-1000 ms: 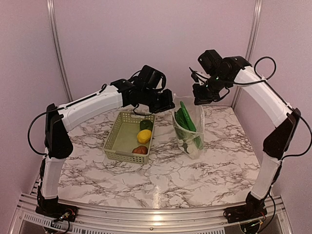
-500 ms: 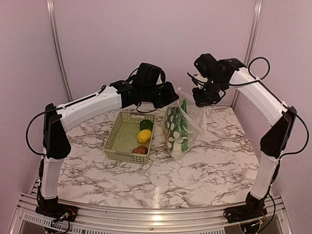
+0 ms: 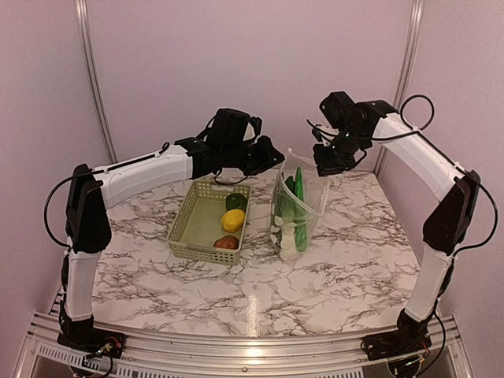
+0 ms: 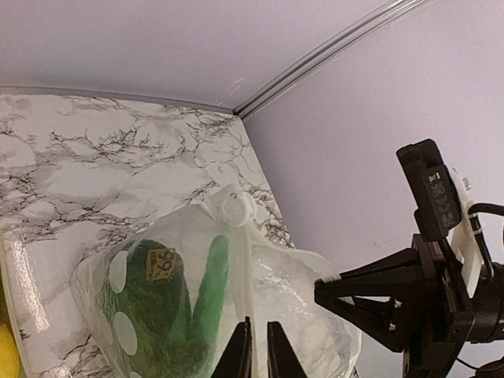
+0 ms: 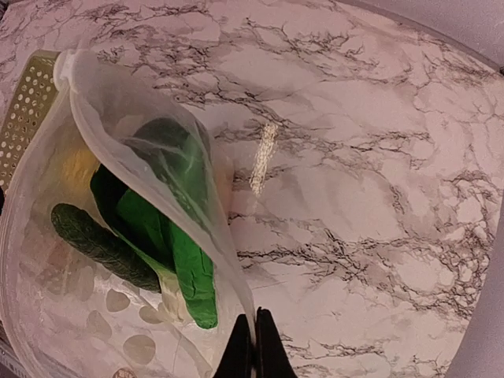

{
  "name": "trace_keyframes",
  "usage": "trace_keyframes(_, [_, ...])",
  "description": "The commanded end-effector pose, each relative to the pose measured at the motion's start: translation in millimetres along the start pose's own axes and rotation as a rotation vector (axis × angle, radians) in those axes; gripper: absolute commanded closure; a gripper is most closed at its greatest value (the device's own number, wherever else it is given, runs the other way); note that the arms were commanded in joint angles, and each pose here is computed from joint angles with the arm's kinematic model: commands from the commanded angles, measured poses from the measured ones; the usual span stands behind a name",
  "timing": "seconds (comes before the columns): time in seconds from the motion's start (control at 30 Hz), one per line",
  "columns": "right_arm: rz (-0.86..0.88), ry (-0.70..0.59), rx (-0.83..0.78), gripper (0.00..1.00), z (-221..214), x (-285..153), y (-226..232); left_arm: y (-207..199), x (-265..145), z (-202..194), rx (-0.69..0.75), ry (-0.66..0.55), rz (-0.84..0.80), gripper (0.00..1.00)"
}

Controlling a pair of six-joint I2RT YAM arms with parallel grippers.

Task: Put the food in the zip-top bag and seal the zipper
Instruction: Adjust the zipper food storage bag at the center of the board.

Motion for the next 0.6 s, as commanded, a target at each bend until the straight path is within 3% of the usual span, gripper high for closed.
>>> trace_keyframes(0.0, [0.082,-0.088,0.013,1.00,14,-22,0,-29,-18,21,0.039,-0.074,-0.127,0.87])
trace_keyframes(0.33, [0.118,-0.100,0.015,1.00,14,-17,-2,10,-36,41,0.060,-0.074,-0.040,0.45])
trace_keyframes(0.4, [0.116,-0.097,0.014,1.00,13,-16,-3,20,-50,52,0.062,-0.112,0.006,0.27])
trace_keyframes(0.43, [0.117,-0.096,0.013,1.00,12,-15,-2,24,-58,57,0.076,-0.140,0.057,0.06])
trace_keyframes(0.47, [0.117,-0.098,0.013,1.00,12,-15,-3,29,-67,62,0.084,-0.171,0.132,0.02])
trace_keyframes(0.57, [0.117,-0.098,0.012,1.00,12,-14,-4,44,-83,65,0.142,-0.217,0.324,0.01])
Point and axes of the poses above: each gripper's point midway between its finger pads, its own x axis out along the fingers, its own y axis along the line the jaws close on, z = x × y, the point moved 8 cm from there along -x, back along the fingers, and after that the axes turned 3 degrees about -x, right-handed, at the moved point
